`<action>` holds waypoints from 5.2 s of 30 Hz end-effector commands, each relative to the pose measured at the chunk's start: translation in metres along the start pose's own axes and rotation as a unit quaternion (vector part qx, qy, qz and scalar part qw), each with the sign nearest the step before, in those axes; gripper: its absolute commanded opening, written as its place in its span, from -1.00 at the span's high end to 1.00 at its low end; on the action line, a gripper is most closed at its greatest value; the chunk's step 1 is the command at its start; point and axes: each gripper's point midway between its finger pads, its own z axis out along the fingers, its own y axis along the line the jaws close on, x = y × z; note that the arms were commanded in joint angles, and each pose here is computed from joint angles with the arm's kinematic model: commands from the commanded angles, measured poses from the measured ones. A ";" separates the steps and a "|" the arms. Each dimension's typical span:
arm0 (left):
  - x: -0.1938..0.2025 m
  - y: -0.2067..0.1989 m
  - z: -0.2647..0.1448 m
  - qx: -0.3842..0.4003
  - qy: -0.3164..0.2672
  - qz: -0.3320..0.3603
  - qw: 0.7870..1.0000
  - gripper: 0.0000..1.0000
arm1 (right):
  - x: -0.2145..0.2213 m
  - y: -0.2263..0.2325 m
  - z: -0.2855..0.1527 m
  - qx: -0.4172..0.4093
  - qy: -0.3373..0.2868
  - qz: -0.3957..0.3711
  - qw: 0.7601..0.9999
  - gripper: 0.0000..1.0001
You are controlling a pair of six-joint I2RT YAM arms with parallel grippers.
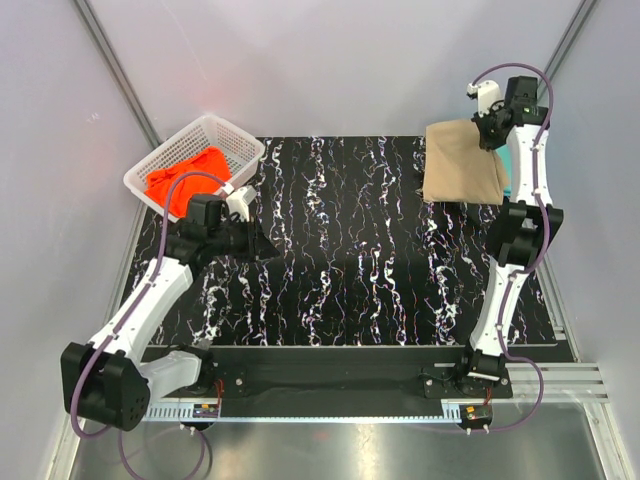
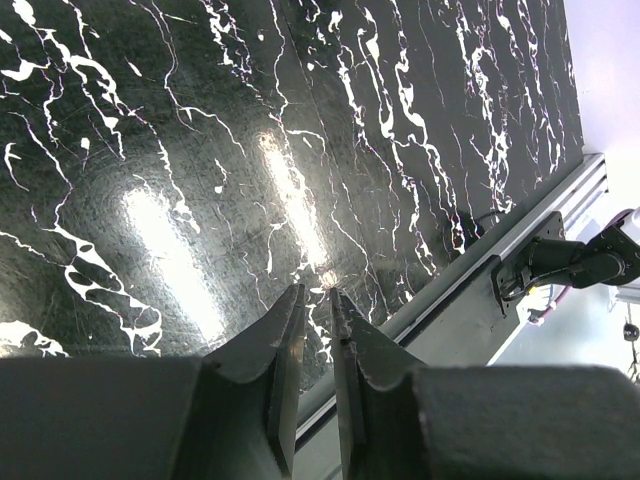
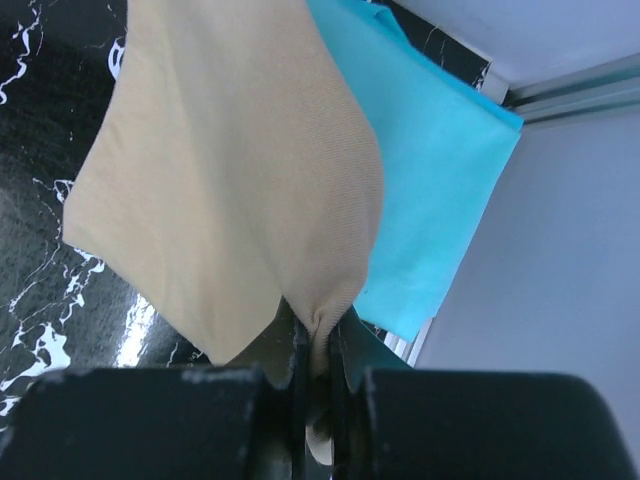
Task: Fold and stack the t-shirts
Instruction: Neatly place the folded tshirt to the corner
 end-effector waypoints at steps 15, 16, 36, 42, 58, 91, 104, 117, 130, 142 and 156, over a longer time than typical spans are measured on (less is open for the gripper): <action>-0.012 -0.006 -0.008 0.000 -0.027 0.028 0.999 0.57 | -0.063 -0.016 -0.096 0.029 -0.128 -0.061 0.990 1.00; -0.013 -0.007 -0.009 0.001 -0.030 0.031 0.999 0.56 | -0.069 -0.020 -0.109 0.043 -0.139 -0.062 0.987 1.00; -0.016 -0.015 -0.013 0.024 -0.036 0.034 0.998 0.56 | -0.058 0.000 -0.120 0.012 -0.140 -0.041 0.989 1.00; -0.015 -0.011 -0.014 0.015 -0.036 0.032 0.999 0.56 | -0.049 -0.007 -0.085 -0.001 -0.131 -0.032 0.991 1.00; -0.015 0.000 -0.006 0.003 -0.025 0.020 0.999 0.57 | -0.029 -0.096 0.022 0.039 -0.176 0.004 0.984 1.00; -0.009 0.016 0.004 -0.023 -0.006 0.000 1.000 0.42 | -0.046 -0.176 0.044 0.150 -0.330 0.099 0.927 -1.00; -0.023 -0.001 -0.009 -0.005 -0.043 0.026 0.999 0.42 | -0.077 -0.073 -0.010 0.083 -0.296 0.313 0.899 -0.70; -0.090 -0.065 -0.082 0.023 -0.220 0.098 0.970 -0.09 | -0.052 0.210 -0.203 -0.210 -0.124 0.417 0.876 -0.99; -0.060 -0.073 -0.121 -0.004 -0.229 0.086 0.970 -0.97 | 0.042 0.244 -0.337 -0.171 -0.194 0.424 0.868 -0.99; -0.039 -0.105 -0.143 0.067 -0.253 0.108 0.959 -0.97 | 0.059 0.251 -0.331 -0.170 -0.158 0.422 0.876 -0.99; -0.036 -0.106 -0.145 0.068 -0.258 0.113 0.957 -0.98 | 0.063 0.248 -0.335 -0.158 -0.169 0.430 0.873 -0.99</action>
